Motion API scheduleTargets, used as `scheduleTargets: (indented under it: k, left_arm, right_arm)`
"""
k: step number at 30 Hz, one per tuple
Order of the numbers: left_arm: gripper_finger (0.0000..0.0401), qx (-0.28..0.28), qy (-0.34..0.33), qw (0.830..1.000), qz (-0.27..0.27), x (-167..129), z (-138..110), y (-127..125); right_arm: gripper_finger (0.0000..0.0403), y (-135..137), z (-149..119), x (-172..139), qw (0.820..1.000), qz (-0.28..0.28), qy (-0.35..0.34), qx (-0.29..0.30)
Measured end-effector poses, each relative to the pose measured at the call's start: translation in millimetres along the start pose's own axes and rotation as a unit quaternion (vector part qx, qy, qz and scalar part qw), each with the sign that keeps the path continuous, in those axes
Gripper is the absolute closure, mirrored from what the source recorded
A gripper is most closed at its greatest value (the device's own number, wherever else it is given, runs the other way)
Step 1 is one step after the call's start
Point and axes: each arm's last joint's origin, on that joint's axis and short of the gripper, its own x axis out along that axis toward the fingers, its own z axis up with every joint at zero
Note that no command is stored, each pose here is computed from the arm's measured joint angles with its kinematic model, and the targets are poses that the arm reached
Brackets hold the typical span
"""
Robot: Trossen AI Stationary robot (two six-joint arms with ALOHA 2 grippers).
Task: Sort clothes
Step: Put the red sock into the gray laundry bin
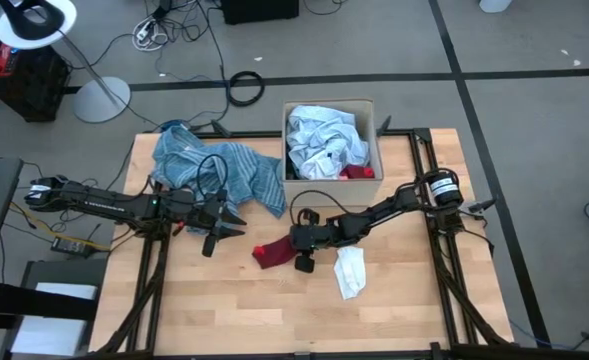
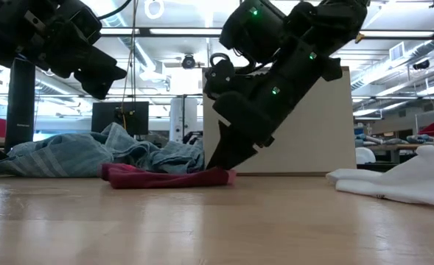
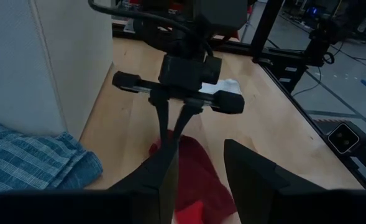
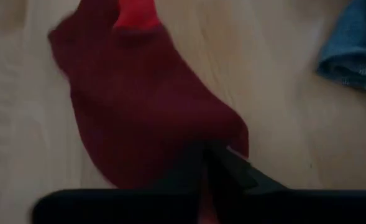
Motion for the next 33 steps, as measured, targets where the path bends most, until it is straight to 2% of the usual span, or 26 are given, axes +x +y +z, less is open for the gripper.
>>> scheduleTargets:
  k: [2,6,9,14,18,24,28,33]
  left_arm:
    - [0.0266,0.0,0.0,1.0,0.0,0,0,0]
    - [0.0266,-0.005,0.0,1.0,0.0,0,0,0]
    - [0.0266,-0.005,0.0,1.0,0.0,0,0,0]
    - [0.0266,-0.005,0.001,1.0,0.0,0,0,0]
    - [0.0266,-0.005,0.0,1.0,0.0,0,0,0]
    - [0.0266,-0.005,0.0,1.0,0.0,0,0,0]
    - [0.0266,-0.005,0.0,1.0,0.0,0,0,0]
    - [0.0266,-0.005,0.0,1.0,0.0,0,0,0]
  right_arm:
    - [0.0393,0,0,0,1.0,0.0,0.0,0.0]
    - [0.0398,-2,-1,-5,1.0,-0.022,0.015,-0.006]
    - [0.04,-5,7,-20,0.999,-0.038,0.007,-0.009]
    - [0.0401,-9,30,-64,0.998,-0.055,-0.032,-0.016]
    - [0.0401,-11,49,-109,0.993,-0.076,-0.09,-0.03]
    - [0.0401,-16,64,-156,0.987,-0.057,-0.148,-0.005]
    - [0.0395,-16,63,-155,0.989,-0.055,-0.14,-0.007]
    - [0.0379,-9,52,-122,0.995,-0.041,-0.096,-0.012]
